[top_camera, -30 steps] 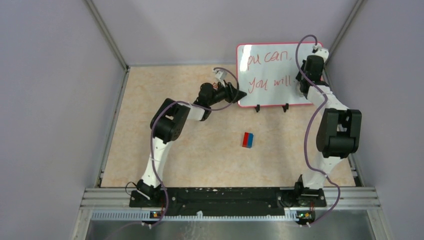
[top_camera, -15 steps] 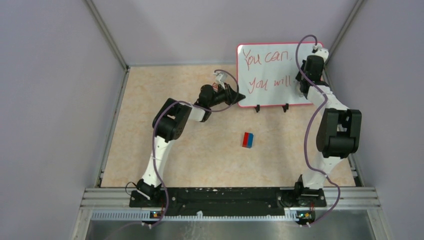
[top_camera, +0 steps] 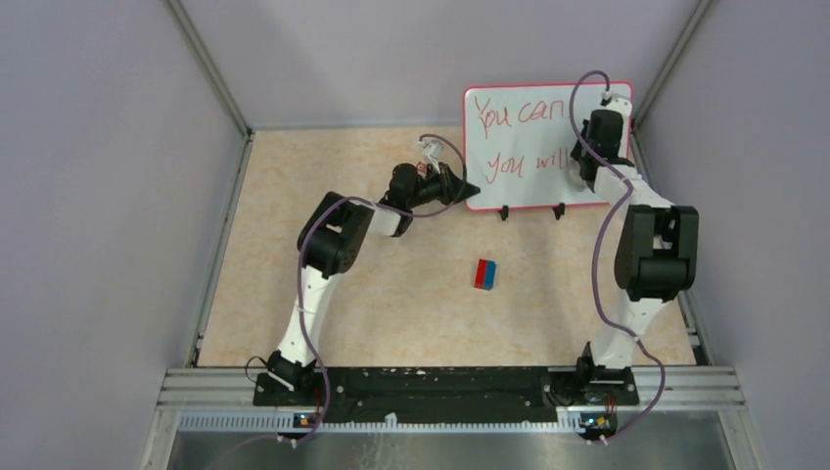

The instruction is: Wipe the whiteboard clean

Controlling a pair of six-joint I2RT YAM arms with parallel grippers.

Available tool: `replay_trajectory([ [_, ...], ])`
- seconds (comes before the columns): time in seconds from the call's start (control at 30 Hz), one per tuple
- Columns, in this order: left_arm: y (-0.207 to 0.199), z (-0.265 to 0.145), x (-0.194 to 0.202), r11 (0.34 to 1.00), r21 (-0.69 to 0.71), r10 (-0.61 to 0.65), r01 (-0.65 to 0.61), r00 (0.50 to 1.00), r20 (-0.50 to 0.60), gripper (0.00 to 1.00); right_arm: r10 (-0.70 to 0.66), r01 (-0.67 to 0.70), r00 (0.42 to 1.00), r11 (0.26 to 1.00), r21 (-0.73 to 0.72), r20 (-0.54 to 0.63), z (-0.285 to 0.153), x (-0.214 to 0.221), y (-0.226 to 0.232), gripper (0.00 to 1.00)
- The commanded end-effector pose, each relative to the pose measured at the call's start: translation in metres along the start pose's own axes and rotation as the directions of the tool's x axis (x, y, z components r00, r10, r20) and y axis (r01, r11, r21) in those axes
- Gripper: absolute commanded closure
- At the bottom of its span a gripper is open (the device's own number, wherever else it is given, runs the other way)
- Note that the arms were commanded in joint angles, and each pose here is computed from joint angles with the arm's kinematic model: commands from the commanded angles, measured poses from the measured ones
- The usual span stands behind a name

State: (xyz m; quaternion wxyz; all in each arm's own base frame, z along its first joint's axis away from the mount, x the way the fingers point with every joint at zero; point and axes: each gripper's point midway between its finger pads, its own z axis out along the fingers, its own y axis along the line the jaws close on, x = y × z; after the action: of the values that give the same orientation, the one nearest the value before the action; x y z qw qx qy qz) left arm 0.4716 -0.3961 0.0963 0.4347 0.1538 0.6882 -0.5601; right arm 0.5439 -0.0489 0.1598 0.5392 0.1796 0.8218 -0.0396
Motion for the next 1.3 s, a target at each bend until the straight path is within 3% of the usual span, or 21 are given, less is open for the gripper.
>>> replay_trajectory([
  [0.0, 0.029, -0.003, -0.011, 0.995, -0.094, 0.036, -0.033, 0.999, 0.024, 1.00, -0.058, 0.060, 0.998, 0.986, -0.157, 0.015, -0.005, -0.002, 0.069, 1.00],
  [0.17, 0.031, -0.005, -0.011, 0.993, -0.111, 0.044, -0.042, 0.999, 0.020, 1.00, -0.043, 0.050, 0.999, 0.942, -0.333, 0.027, -0.018, 0.000, 0.123, 1.00],
  [0.23, 0.032, -0.007, -0.012, 0.992, -0.121, 0.051, -0.048, 0.998, 0.021, 1.00, -0.015, 0.021, 1.000, 0.942, -0.335, 0.022, -0.017, 0.001, 0.124, 1.00],
  [0.37, 0.033, -0.009, -0.012, 0.990, -0.131, 0.056, -0.052, 0.998, 0.023, 1.00, 0.031, -0.030, 1.000, 0.973, -0.230, 0.002, -0.003, 0.006, 0.090, 1.00],
  [0.57, 0.033, -0.012, -0.015, 0.990, -0.132, 0.053, -0.048, 0.998, 0.032, 1.00, 0.207, -0.211, 0.977, 0.975, -0.075, -0.057, 0.010, 0.020, 0.017, 1.00],
  [0.73, 0.034, -0.015, -0.016, 0.990, -0.133, 0.049, -0.044, 0.998, 0.036, 1.00, 0.221, -0.215, 0.970, 0.974, 0.063, -0.102, 0.015, 0.039, -0.015, 1.00],
  [0.93, 0.033, -0.015, -0.017, 0.990, -0.130, 0.051, -0.045, 0.998, 0.038, 1.00, 0.231, -0.216, 0.966, 0.968, 0.127, -0.119, 0.011, 0.044, -0.025, 1.00],
  [1.13, 0.033, -0.015, -0.016, 0.991, -0.128, 0.046, -0.040, 0.998, 0.038, 1.00, 0.177, -0.186, 0.980, 0.977, -0.105, -0.094, 0.009, 0.030, 0.026, 1.00],
  [1.27, 0.034, -0.016, -0.015, 0.991, -0.130, 0.045, -0.040, 0.998, 0.038, 1.00, 0.081, -0.103, 0.993, 0.952, -0.290, -0.088, -0.003, 0.028, 0.095, 1.00],
])
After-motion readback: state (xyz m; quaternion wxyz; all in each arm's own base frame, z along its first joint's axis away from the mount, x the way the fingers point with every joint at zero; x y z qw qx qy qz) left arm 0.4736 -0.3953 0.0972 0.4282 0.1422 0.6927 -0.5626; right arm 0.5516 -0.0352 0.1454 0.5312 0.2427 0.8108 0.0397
